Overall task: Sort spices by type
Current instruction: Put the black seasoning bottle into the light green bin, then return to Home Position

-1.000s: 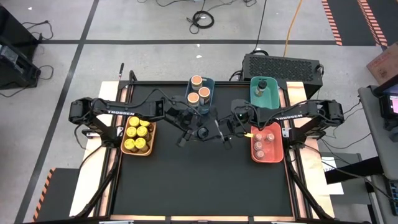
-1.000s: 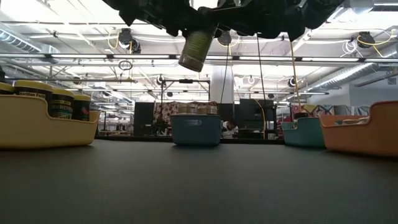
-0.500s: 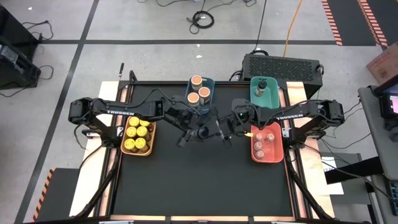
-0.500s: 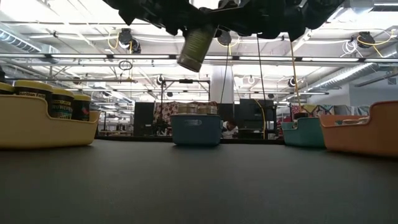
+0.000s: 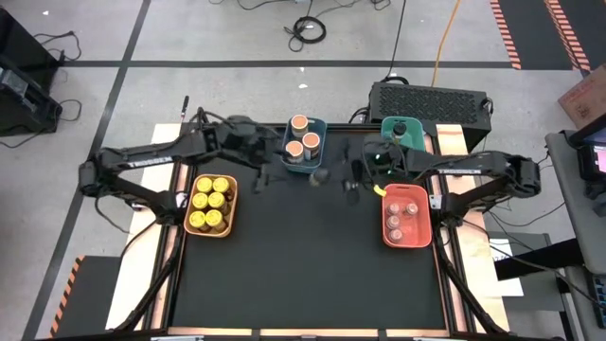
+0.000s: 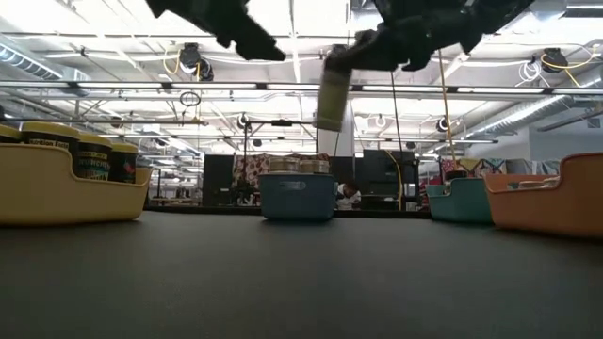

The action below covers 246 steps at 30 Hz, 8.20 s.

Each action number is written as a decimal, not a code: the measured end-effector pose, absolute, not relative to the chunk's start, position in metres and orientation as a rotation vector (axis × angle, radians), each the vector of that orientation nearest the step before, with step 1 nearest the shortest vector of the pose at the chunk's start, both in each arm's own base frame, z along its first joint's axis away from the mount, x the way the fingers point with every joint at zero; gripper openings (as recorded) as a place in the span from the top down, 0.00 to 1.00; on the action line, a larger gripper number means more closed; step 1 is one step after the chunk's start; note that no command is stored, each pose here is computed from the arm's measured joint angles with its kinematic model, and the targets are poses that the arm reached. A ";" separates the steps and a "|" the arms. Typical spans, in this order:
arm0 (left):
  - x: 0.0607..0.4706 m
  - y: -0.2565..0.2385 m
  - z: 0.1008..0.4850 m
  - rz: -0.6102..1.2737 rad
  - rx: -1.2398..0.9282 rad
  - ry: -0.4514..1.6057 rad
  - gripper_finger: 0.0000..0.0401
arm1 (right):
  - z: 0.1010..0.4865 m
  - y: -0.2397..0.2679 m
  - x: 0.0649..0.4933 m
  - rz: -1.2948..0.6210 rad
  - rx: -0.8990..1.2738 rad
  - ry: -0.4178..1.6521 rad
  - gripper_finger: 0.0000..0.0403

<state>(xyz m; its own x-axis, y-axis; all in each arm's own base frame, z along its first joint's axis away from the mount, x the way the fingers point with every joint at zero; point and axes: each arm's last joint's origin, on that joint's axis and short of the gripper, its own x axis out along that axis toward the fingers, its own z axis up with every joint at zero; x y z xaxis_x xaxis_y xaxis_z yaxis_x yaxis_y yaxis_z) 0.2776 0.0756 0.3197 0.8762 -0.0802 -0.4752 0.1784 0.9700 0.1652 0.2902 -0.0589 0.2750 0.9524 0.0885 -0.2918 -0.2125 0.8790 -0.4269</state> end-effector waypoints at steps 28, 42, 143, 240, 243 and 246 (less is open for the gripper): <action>0.208 0.102 0.296 -0.054 0.259 0.512 0.20 | 0.278 -0.147 0.165 -1.245 0.105 0.736 0.50; 0.208 0.099 0.304 -0.099 0.292 0.434 0.20 | 0.214 -0.141 0.154 -1.408 0.223 0.669 0.50; 0.131 0.073 0.220 0.341 0.102 0.034 0.20 | 0.199 -0.065 0.180 -0.325 0.130 0.095 0.47; 0.094 0.058 0.174 0.554 0.002 -0.068 0.20 | 0.156 -0.041 0.108 -0.318 0.208 0.113 1.00; 0.094 0.058 0.174 0.554 0.002 -0.068 0.20 | 0.155 -0.041 0.107 -0.322 0.209 0.133 1.00; 0.094 0.058 0.174 0.554 0.002 -0.068 0.20 | 0.151 -0.041 0.106 -0.332 0.208 0.175 1.00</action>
